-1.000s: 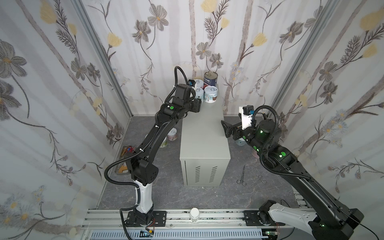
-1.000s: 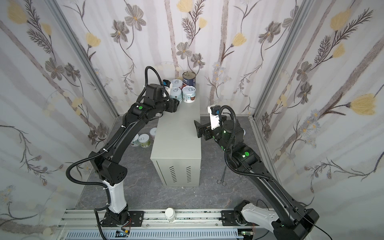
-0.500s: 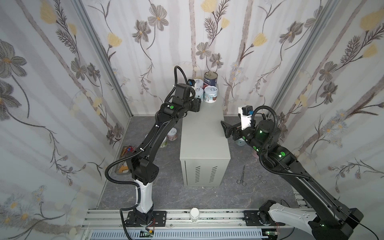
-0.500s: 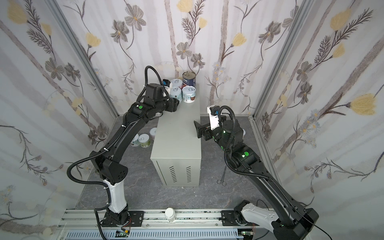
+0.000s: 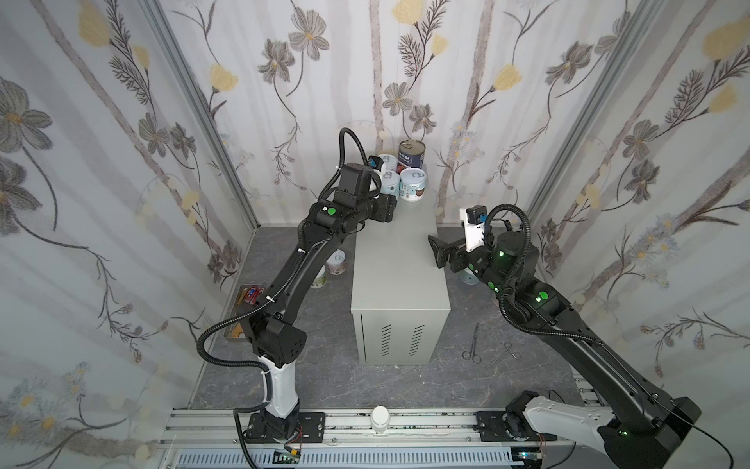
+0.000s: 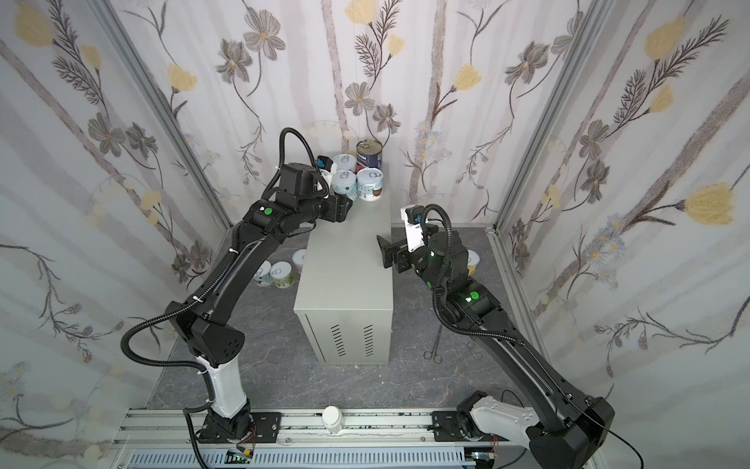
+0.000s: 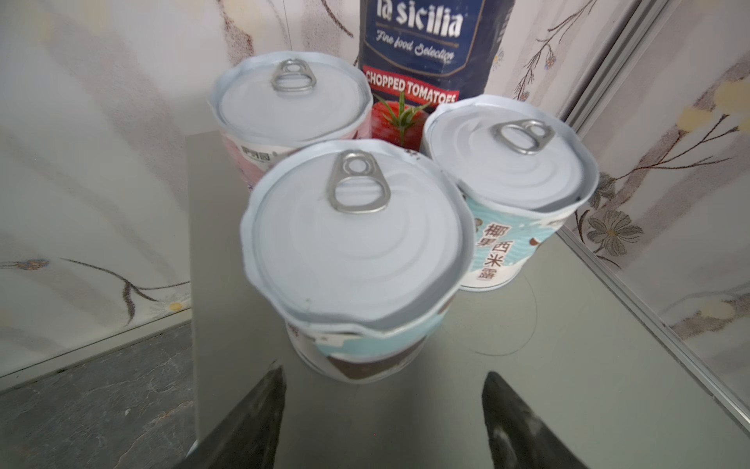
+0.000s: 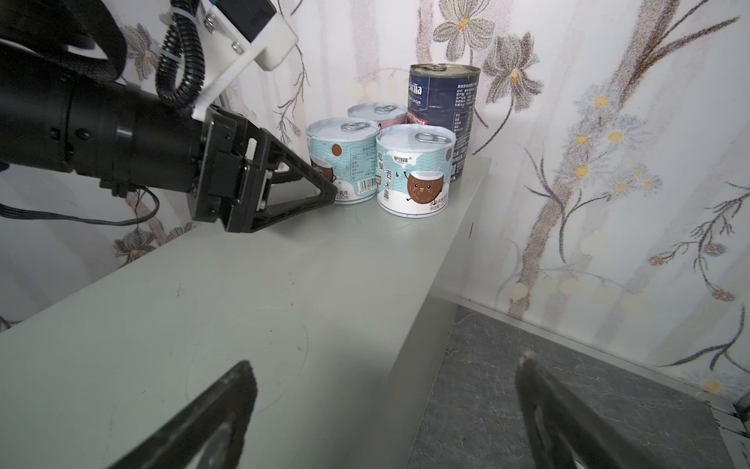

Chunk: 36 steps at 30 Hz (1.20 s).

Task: Place and organize the canned foods onto the counter
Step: 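Open the left gripper and draw back while the right gripper lowers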

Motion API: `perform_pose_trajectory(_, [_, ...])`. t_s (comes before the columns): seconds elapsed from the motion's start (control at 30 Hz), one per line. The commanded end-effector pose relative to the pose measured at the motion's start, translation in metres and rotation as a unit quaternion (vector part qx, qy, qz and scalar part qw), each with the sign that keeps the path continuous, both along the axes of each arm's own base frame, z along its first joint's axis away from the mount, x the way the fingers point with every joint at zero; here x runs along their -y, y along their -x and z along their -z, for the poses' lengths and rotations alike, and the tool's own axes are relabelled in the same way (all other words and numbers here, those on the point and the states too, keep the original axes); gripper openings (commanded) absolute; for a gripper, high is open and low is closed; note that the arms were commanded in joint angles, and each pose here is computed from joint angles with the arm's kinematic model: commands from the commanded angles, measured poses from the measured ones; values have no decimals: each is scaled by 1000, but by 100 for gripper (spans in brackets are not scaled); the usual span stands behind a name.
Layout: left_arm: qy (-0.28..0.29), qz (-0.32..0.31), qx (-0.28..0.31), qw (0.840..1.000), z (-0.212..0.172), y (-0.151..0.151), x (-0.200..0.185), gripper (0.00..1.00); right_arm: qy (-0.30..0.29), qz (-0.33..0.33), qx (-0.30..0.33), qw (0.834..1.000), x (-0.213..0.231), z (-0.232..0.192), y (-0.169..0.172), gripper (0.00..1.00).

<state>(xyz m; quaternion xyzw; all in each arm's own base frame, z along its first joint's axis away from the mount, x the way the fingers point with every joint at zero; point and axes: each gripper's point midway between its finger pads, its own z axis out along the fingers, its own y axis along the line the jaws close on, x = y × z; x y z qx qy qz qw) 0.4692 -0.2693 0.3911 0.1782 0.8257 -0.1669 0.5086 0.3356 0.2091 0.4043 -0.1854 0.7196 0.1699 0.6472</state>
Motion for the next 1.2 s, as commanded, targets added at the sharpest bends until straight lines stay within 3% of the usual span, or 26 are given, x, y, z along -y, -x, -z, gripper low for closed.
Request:
perform_pose_trajectory(0.0, [-14, -12, 8, 1000, -5, 3, -9, 77, -5, -4, 23, 1000, -2, -13, -3, 100])
perform_pose_trajectory(0.17, [-18, -24, 20, 999, -20, 15, -22, 78, 1, -3, 30, 1000, -4, -14, -8, 100])
perform_pose_trajectory(0.43, [3, -59, 89, 994, -84, 51, -66, 81, 29, -11, 51, 998, -17, -14, -31, 100])
perform_pose_trajectory(0.8, [22, -143, 181, 973, -120, 97, -149, 87, 6, -27, 50, 998, -41, -24, -44, 100])
perform_pose_trajectory(0.97, [26, -143, 247, 958, -122, 126, -167, 95, 15, 69, 44, 997, 7, -26, -45, 100])
perform_pose_trajectory(1.17, [8, -148, 287, 946, -121, 137, -178, 99, -46, 176, -19, 983, 102, 1, -28, 100])
